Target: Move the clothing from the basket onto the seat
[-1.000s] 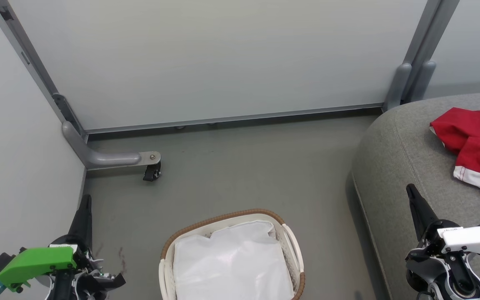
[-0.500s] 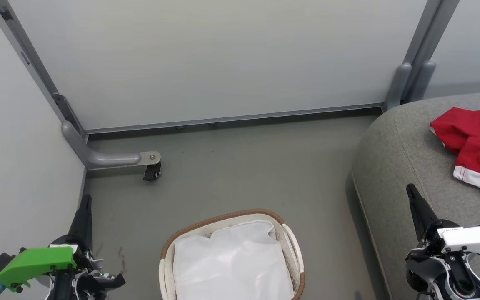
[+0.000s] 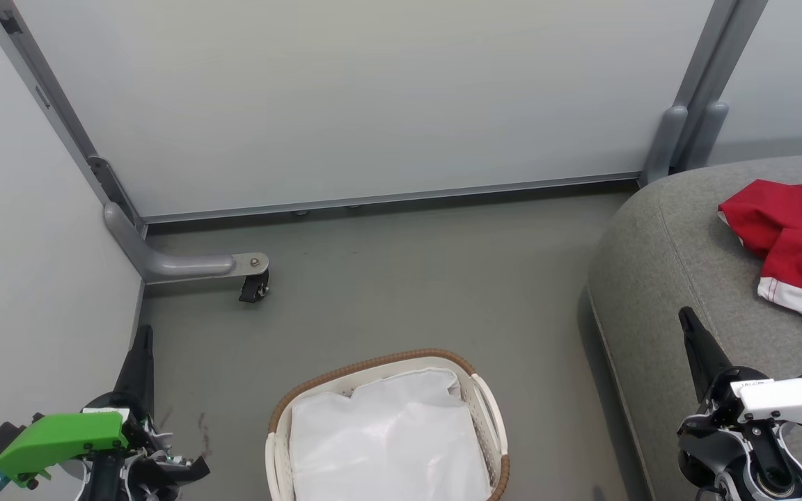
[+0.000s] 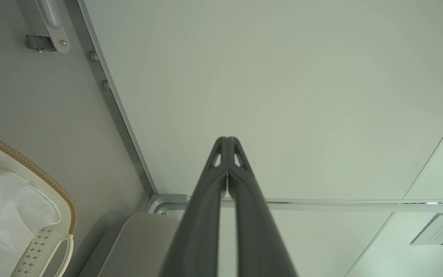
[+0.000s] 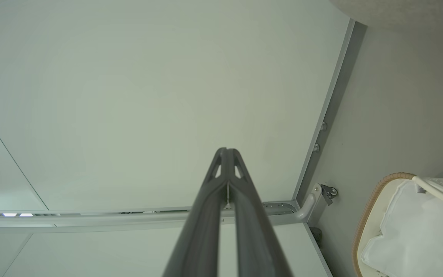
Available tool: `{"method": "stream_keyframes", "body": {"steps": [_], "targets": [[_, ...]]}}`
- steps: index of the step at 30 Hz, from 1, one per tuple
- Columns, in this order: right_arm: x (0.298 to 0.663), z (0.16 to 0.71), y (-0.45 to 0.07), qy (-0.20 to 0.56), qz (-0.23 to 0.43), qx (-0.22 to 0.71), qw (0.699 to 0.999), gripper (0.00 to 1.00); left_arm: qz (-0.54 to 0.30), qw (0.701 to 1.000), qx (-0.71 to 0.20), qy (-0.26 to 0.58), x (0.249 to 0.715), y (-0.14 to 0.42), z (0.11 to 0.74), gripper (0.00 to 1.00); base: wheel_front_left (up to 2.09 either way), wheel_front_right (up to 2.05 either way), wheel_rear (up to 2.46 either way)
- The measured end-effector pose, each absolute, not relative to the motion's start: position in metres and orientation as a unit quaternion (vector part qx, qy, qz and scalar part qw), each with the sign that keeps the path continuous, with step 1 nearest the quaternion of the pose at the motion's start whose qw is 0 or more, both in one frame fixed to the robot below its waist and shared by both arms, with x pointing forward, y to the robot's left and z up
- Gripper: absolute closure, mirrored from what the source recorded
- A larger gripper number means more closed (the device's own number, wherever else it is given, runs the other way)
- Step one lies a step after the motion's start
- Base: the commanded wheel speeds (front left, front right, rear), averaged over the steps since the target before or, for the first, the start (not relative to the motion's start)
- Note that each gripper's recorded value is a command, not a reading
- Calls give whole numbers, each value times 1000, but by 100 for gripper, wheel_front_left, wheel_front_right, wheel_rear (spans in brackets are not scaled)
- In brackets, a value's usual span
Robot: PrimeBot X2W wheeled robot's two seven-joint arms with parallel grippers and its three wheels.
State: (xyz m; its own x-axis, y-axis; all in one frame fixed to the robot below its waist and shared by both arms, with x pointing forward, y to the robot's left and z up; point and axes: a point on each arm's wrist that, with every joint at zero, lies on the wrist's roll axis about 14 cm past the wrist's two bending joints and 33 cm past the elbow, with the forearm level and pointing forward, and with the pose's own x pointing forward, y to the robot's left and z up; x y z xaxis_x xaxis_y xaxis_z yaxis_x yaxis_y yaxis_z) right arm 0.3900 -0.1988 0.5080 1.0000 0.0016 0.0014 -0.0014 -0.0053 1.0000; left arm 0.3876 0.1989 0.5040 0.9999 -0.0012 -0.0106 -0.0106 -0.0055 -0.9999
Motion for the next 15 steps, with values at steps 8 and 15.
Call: {"method": "stream_keyframes", "body": {"steps": [8,15], "targets": [[390,508,-199,0,1,709,705,100,3,705,-709,4,388,199,504,100,0,0,0],[390,508,-199,0,1,709,705,100,3,705,-709,4,388,199,504,100,0,0,0]]}}
